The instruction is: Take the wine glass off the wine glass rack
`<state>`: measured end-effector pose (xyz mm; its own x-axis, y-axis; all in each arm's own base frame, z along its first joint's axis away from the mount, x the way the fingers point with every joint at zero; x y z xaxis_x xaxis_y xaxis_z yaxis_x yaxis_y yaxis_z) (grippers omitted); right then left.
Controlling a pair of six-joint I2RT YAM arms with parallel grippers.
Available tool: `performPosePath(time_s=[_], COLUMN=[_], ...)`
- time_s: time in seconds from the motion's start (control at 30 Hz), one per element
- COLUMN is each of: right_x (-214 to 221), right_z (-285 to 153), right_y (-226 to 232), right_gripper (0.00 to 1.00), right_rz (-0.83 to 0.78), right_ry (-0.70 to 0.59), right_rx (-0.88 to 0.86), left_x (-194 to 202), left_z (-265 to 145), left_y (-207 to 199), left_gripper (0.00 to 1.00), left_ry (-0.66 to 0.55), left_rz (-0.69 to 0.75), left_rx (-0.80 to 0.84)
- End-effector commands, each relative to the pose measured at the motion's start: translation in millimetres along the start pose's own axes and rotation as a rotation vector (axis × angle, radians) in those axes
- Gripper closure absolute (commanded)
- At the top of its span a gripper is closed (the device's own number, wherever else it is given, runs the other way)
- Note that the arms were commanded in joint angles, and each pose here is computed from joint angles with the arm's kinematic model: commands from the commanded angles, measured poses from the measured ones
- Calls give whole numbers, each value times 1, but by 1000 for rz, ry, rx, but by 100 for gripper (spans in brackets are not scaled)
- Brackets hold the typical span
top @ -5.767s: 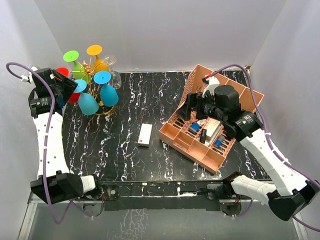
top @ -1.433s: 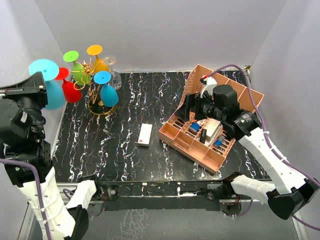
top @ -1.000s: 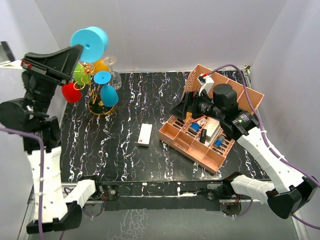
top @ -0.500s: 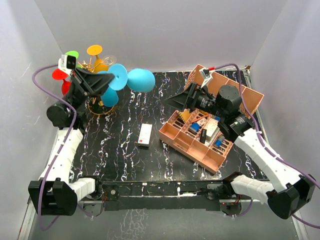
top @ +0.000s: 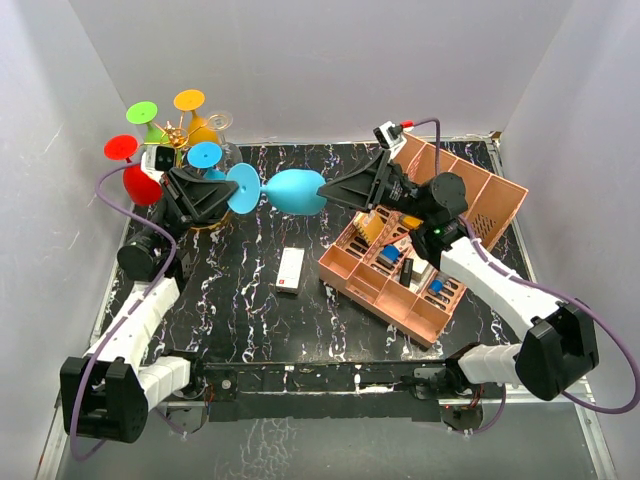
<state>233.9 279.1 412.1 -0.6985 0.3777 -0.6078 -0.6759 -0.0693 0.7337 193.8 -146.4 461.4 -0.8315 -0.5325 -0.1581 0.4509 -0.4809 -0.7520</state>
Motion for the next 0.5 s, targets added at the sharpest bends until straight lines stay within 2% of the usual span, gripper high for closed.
performPosePath(time_s=[0.0, 0.33, 0.47], right_x=[0, -5, -8], right_z=[-10, -30, -36], right_y=[53, 96, 116], right_gripper=[26, 57, 73], right_rz=[-58, -22, -30], right_ry=[-11, -109, -115], right_rx=[-221, -395, -498], left_x=[12, 12, 13], left_z=[-3, -8, -7], left_y=[-26, -21, -19], left_gripper=[100, 100, 100], left_ry=[22, -9, -13], left_rz=[26, -9, -9], left_rx=[148, 205, 204])
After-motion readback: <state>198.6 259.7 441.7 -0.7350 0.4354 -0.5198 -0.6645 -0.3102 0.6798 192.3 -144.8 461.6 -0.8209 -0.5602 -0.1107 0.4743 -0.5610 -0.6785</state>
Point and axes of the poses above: each gripper's point midway between its finger pads, its own z axis out along the fingers, its own y axis along the line the jaws close on, x = y × z, the point moved 3 cm from there along -z, back along the fingers, and after that the axes turned 5 degrees about -z, right-handed, at the moved point
